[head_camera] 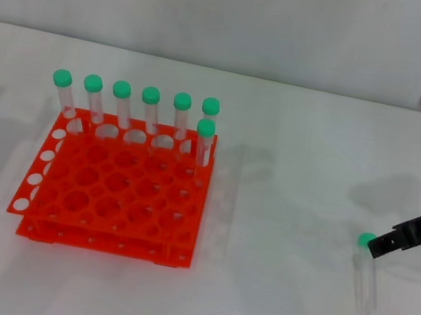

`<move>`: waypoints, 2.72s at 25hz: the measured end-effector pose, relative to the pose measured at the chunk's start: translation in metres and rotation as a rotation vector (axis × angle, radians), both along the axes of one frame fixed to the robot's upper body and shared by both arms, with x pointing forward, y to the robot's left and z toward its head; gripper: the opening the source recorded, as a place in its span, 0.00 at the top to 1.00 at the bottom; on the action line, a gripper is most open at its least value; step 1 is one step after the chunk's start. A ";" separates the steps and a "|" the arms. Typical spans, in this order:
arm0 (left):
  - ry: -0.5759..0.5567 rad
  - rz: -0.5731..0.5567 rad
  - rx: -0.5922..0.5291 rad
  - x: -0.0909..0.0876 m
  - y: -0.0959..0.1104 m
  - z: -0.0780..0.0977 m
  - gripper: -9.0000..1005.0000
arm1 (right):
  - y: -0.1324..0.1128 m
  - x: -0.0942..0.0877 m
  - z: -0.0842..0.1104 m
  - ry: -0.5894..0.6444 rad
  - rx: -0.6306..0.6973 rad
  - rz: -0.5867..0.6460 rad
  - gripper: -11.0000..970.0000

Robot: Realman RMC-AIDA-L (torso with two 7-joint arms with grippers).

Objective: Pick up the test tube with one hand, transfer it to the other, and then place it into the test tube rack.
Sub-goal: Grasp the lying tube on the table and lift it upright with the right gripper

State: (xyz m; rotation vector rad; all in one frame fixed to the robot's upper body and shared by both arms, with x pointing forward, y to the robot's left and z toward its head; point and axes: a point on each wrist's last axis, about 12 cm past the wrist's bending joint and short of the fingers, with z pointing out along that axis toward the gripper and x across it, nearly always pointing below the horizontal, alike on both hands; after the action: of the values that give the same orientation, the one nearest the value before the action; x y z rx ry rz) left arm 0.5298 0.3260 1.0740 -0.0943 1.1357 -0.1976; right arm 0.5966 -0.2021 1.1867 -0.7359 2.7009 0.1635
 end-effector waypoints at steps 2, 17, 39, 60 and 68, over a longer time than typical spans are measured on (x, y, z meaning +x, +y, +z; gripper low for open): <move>-0.004 -0.003 0.000 0.002 -0.001 0.001 0.12 | 0.006 0.000 0.001 -0.001 -0.002 -0.003 0.14; 0.009 -0.007 -0.007 0.005 -0.004 0.000 0.12 | 0.030 -0.009 -0.020 0.009 -0.049 0.028 0.15; 0.023 -0.006 -0.011 0.001 -0.003 -0.003 0.12 | 0.026 -0.013 -0.033 0.014 -0.121 0.031 0.27; 0.026 0.004 -0.013 -0.002 0.000 -0.005 0.12 | 0.035 -0.010 -0.043 0.050 -0.191 0.095 0.38; 0.027 0.003 -0.014 -0.001 -0.001 -0.005 0.12 | 0.035 -0.006 -0.042 0.066 -0.207 0.101 0.59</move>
State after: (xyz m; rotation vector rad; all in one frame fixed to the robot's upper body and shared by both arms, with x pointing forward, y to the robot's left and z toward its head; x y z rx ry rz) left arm 0.5284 0.3252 1.0695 -0.1112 1.1608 -0.2020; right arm 0.5911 -0.1675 1.1443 -0.9425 2.7722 -0.0703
